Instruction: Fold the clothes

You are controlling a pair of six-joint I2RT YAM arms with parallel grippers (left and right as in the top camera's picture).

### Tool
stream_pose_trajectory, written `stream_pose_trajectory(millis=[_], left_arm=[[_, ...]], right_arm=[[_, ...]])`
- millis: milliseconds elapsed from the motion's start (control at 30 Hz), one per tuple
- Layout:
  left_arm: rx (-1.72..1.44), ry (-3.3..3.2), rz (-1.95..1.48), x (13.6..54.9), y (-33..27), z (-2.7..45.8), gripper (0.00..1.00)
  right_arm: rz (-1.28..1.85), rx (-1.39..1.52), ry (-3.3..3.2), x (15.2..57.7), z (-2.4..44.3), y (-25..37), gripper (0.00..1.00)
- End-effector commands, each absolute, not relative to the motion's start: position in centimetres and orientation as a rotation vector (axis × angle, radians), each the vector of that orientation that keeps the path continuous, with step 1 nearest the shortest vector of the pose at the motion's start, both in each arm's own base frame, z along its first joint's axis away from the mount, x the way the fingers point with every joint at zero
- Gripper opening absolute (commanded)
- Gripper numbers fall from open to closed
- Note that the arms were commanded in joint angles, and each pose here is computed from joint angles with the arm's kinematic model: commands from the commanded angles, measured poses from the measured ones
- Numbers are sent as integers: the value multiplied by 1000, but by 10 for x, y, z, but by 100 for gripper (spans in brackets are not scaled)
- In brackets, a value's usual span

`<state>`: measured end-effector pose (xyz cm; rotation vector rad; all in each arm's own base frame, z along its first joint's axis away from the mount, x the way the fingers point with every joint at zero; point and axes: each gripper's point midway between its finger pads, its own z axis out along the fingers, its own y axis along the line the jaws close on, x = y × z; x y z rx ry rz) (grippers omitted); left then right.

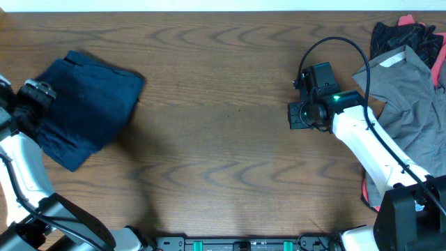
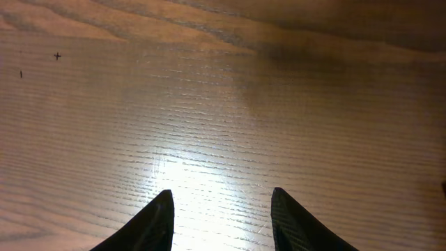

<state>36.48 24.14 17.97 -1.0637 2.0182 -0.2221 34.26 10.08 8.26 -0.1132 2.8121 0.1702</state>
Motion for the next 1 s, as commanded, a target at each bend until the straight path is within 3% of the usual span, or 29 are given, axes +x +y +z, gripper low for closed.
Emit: stream_pose_trajectory(millis=[0, 233, 367, 567, 667, 733, 967], left_arm=[[-1092, 1991, -189, 362, 248, 186, 98], [-989, 1998, -450, 383, 207, 196, 98], [-823, 2089, -546, 405, 151, 195, 98], [-580, 2330, -536, 417, 44, 169, 98], [-431, 2500, -477, 400, -2, 146, 98], [-345, 2643, -411, 375, -22, 128, 98], [-398, 3069, -332, 275, -35, 101, 98]], right_arm=[[154, -143, 2794, 345, 87, 103, 44], [160, -135, 2791, 346, 88, 104, 47], [237, -1, 2768, 353, 91, 110, 63], [360, 38, 2714, 368, 99, 107, 73], [337, 81, 2714, 372, 99, 84, 82], [309, 121, 2748, 367, 97, 64, 99], [257, 378, 3024, 301, 84, 12, 99]])
